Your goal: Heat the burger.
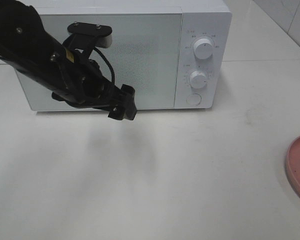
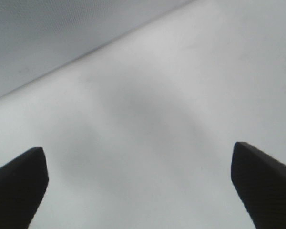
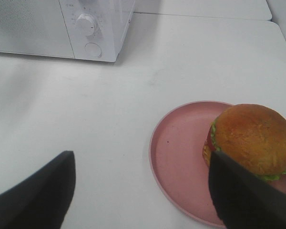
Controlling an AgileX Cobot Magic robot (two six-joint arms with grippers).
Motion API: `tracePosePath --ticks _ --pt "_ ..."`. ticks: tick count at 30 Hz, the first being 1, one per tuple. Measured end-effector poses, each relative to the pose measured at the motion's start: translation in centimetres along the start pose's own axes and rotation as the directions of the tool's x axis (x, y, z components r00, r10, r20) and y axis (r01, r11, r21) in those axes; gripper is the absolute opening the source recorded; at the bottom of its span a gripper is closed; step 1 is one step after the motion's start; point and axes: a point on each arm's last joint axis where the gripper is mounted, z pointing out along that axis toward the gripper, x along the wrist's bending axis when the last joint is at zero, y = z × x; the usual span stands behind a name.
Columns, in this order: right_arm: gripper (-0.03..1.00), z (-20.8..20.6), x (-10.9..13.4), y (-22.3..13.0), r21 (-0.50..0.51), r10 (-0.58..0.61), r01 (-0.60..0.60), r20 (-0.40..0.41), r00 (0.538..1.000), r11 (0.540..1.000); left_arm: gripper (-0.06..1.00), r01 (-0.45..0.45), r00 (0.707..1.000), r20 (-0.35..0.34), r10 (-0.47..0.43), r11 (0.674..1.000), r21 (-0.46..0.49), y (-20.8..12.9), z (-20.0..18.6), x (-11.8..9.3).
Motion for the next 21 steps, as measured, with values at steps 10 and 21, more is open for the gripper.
tracePosePath --ticks 10,21 --pt "0.75 0.0 0.0 0.0 0.0 0.0 0.0 0.0 1.0 1.0 0.99 -0.053 0.998 -0.01 0.056 0.978 0.204 -1.6 -5.7 -0.1" --pt "0.75 0.0 0.0 0.0 0.0 0.0 0.0 0.0 1.0 1.0 0.99 0.238 0.963 -0.178 -0.201 0.947 0.218 -3.0 -13.2 7.1"
